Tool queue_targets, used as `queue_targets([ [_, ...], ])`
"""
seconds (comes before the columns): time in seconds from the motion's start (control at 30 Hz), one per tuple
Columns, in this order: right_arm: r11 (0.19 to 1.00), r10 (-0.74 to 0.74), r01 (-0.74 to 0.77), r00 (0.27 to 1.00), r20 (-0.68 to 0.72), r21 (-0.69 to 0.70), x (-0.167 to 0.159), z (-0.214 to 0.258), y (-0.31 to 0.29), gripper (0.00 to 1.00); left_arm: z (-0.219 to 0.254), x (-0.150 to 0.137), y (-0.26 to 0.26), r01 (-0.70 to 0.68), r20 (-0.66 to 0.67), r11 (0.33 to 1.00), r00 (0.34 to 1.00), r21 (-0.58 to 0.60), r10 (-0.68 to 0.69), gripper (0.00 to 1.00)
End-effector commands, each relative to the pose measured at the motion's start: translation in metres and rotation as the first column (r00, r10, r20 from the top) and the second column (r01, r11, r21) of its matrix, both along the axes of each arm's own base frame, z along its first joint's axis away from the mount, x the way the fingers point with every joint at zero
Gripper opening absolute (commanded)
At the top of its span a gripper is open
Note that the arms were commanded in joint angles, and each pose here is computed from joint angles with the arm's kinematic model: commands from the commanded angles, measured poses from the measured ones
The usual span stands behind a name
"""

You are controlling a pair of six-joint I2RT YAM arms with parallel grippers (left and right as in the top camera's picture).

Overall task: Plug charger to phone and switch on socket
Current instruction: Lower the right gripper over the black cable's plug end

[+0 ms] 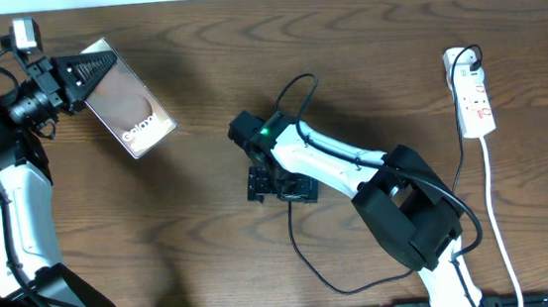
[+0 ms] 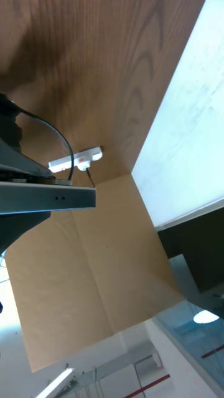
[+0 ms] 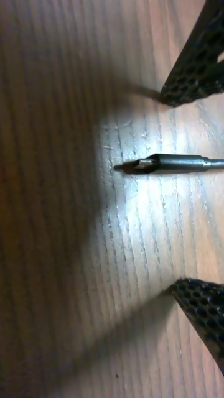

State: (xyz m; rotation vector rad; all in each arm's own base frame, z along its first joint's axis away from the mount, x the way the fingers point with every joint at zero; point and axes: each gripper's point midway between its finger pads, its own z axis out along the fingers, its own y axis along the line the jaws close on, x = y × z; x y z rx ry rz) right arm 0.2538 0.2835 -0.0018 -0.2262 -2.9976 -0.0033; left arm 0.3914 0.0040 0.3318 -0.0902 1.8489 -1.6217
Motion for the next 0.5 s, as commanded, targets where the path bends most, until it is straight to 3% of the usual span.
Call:
queue_targets([
  [0.0,0.999,-0.004,0.003,1.000,-0.007,-0.044,-0.0088,-0.0049,-0.0081,0.84,0.0052,-0.0042,-0.0017,0.022,0.025,1.000,0.999,0.012,-0.022,0.08],
  [0.3,0.999,-0.003,0.003,1.000,-0.007,-0.044,-0.0088,-0.0050,-0.0082,0.56,0.0052,-0.0042,-0.0015,0.022,0.025,1.000,0.999,0.012,-0.022,0.08],
  [0.47,0.999,-0.004,0.003,1.000,-0.006,-0.044,-0.0087,-0.0050,-0.0080,0.47,0.0052,-0.0042,-0.0015,0.022,0.025,1.000,0.999,0.012,-0.022,0.07],
])
